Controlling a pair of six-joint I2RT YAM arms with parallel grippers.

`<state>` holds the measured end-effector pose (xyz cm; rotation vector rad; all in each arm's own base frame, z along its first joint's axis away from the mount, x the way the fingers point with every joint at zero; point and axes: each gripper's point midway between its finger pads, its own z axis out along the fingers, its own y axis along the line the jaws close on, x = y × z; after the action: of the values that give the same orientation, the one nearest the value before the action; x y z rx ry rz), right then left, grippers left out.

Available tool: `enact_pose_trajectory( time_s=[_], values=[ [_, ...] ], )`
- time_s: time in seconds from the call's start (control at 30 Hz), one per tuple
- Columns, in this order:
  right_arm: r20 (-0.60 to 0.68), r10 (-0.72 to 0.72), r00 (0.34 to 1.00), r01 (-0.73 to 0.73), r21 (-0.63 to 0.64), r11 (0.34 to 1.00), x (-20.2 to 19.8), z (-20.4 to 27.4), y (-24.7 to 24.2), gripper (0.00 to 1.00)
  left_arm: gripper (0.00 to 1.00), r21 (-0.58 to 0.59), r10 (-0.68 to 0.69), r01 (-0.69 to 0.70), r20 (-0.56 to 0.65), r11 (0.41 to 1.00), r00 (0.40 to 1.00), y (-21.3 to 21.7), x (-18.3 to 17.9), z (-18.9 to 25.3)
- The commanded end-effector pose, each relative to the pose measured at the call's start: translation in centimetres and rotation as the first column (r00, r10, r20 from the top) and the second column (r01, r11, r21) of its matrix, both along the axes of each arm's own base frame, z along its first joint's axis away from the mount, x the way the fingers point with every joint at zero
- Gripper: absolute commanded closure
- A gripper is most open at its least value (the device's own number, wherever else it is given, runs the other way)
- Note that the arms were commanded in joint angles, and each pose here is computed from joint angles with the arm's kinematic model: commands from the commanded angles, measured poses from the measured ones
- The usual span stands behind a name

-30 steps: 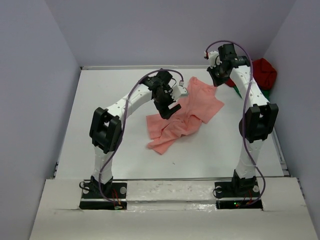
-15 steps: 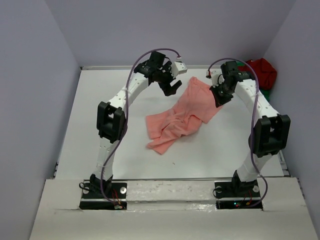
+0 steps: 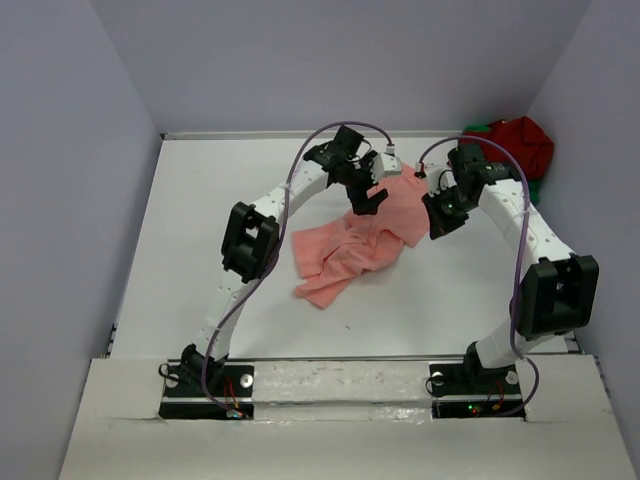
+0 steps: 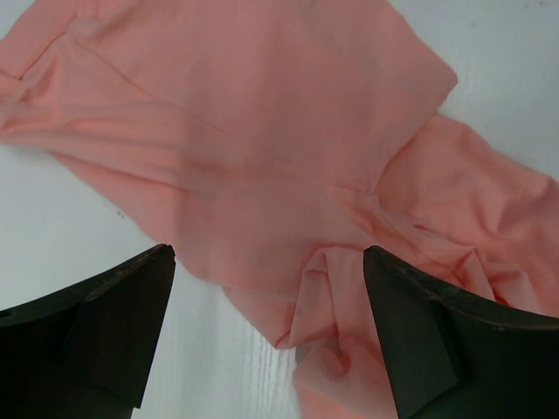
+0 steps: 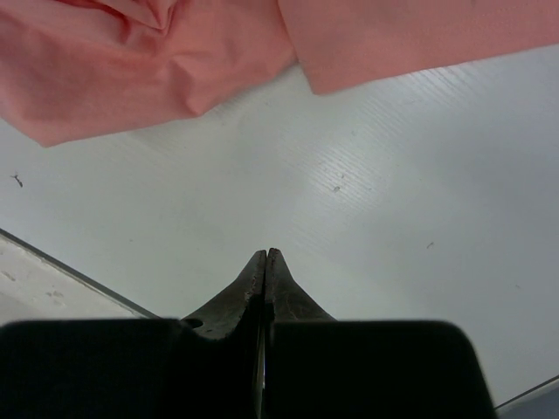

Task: Fold and stack the t-shirts
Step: Rotate the tshirt 90 degrees

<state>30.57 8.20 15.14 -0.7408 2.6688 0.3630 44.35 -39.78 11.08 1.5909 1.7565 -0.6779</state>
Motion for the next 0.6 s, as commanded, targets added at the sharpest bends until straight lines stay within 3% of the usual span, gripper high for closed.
enact_pose_trajectory(
  time_s=[0.0,0.2,0.57],
  values=[
    [0.012,0.019,1.0,-0.019,0.025,1.0,-0.3,0.7,0.5,1.0,0.01,-0.079,-0.064,0.068,0.051,0.995,0.997,-2.5,0.0,1.6],
    [-0.007,0.021,1.0,-0.021,0.025,0.999,-0.6,0.6,0.5,1.0,0.01,-0.021,-0.044,0.046,0.062,0.999,0.997,-5.2,-0.3,-1.3],
    [-0.046,0.039,0.998,-0.036,0.05,0.998,-1.3,0.0,0.9,1.0,0.01,0.122,0.066,-0.069,0.03,0.99,0.997,-4.0,0.2,-6.2]
  ],
)
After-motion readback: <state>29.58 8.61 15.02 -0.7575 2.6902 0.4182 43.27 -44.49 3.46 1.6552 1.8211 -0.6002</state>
